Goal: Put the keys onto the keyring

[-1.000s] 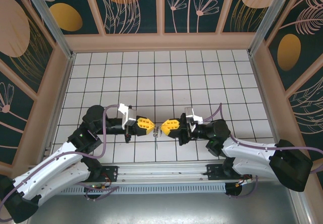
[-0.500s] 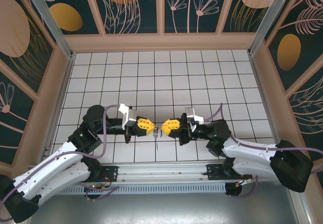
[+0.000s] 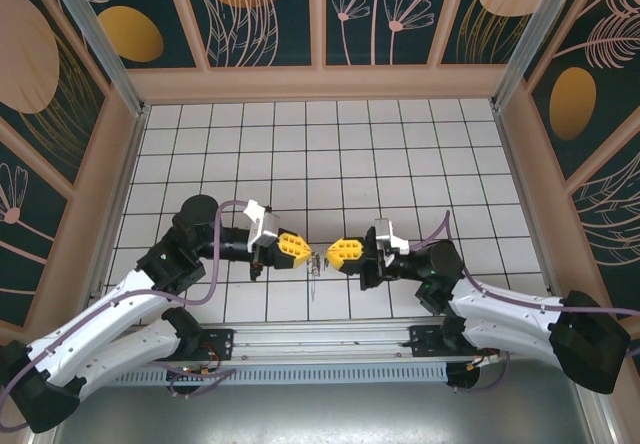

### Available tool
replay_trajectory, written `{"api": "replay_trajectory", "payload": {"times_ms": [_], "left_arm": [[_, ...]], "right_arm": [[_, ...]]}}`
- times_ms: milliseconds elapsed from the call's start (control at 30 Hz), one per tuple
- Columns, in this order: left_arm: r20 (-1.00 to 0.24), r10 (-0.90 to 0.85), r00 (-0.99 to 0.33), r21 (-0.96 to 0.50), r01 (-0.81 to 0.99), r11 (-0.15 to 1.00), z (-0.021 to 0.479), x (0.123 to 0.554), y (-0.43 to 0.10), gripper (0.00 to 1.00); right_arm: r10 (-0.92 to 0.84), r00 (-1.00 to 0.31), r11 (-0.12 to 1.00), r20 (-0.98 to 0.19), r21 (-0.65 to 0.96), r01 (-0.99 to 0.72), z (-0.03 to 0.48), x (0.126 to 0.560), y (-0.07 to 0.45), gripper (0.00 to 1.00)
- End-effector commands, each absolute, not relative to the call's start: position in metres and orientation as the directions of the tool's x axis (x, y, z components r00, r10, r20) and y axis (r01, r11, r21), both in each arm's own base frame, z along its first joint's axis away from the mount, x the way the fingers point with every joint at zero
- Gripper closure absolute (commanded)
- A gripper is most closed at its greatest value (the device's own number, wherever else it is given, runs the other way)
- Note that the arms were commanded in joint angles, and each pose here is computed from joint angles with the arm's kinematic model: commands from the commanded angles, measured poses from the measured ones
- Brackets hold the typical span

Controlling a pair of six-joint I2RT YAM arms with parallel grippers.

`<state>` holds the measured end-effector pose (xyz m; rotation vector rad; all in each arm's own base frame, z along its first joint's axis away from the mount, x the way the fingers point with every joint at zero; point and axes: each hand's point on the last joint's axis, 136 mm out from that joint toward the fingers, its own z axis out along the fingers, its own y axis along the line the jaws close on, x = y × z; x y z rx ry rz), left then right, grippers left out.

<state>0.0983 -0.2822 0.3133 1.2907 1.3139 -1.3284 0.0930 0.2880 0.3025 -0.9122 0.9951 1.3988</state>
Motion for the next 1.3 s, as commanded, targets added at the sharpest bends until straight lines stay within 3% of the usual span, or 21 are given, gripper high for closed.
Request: {"api": "replay_trajectory", "payload": {"times_ms": [0,767,1267], "left_arm": [[-0.999,0.032,-0.026,-0.031,0.987,-0.159,0.336,0.088,-0.282,1.00],[-1.000,0.011,0.007,0.004,0.967,-0.255,0.354,0.085,-0.278,1.00],[-1.000,0.020,0.022,0.018,0.979,-0.205,0.349,0.091,-0.278,1.00]], "right_arm": [[0.384,0.009,0.063,-0.923,0.016,-0.998,0.313,0.097,0.280,1.00],[0.483,-0.061,-0.010,-0.873,0.064,-0.998,0.335,0.096,0.271,1.00],[0.493,-0.102,-0.077,-0.864,0.074,-0.994,0.341,0.082,0.275,1.00]]}}
